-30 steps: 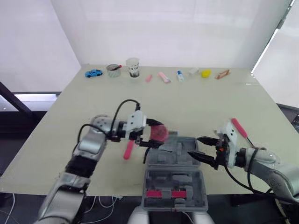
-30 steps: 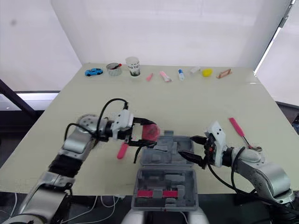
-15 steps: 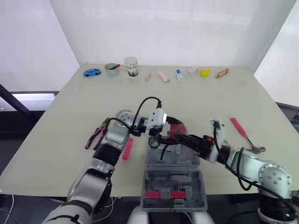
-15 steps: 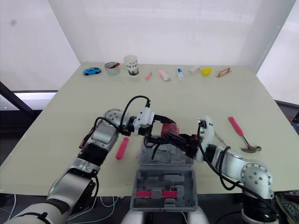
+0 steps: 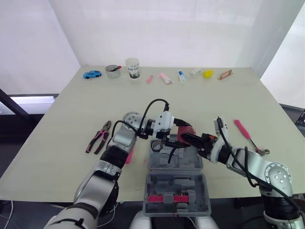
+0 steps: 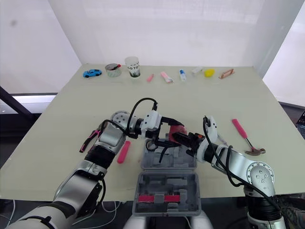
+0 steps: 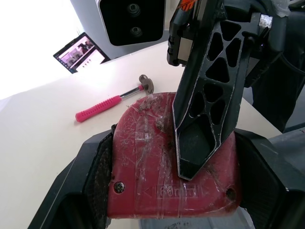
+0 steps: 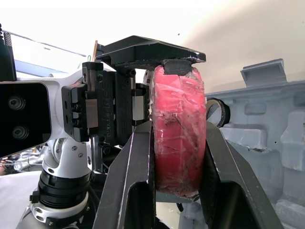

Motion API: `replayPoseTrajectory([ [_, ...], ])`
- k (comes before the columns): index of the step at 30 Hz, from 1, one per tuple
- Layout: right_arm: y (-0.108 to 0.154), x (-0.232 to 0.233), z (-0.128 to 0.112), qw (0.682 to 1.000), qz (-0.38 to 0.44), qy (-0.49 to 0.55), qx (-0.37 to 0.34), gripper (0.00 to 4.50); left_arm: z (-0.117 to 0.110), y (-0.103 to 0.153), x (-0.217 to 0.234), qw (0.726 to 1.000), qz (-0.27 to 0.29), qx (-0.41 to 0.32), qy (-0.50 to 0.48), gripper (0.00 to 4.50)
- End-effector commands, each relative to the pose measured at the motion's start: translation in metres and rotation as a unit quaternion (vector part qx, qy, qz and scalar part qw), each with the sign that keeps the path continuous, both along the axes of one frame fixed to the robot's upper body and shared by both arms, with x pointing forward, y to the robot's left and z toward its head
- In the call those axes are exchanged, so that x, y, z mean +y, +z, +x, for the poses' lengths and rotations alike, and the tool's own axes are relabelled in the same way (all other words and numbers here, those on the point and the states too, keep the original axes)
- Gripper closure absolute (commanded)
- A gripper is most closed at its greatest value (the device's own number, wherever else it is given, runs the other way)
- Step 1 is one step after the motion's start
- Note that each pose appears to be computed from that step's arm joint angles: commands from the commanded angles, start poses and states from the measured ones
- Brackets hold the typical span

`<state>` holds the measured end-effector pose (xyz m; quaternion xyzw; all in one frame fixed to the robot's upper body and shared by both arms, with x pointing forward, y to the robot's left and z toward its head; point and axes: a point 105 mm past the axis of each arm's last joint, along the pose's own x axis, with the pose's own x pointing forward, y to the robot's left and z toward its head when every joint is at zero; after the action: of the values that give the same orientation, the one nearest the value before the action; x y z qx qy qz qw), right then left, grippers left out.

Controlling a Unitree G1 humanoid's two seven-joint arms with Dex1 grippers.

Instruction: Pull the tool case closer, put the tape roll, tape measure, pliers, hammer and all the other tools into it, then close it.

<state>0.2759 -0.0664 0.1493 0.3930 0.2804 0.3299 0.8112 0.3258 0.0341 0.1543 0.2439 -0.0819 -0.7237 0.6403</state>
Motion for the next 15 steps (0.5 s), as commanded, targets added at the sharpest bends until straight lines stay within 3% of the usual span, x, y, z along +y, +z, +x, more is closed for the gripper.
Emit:
replayPoseTrajectory([
  [1, 0.011, 0.005, -0.008, 1.0, 0.005, 0.023, -0.017, 3.94, 0.001, 0.014, 0.001, 1.0, -0.016, -0.014, 0.003, 0.1],
  [11, 0.006, -0.034, -0.014, 1.0, -0.004, 0.009, -0.009, 3.94, -0.013, 0.021, 0.037, 0.999, -0.017, 0.04, -0.01, 0.0],
  [15, -0.018, -0.073, -0.019, 0.999, -0.029, -0.026, 0.029, 3.94, -0.026, 0.028, 0.065, 0.997, -0.024, 0.071, -0.017, 0.0],
])
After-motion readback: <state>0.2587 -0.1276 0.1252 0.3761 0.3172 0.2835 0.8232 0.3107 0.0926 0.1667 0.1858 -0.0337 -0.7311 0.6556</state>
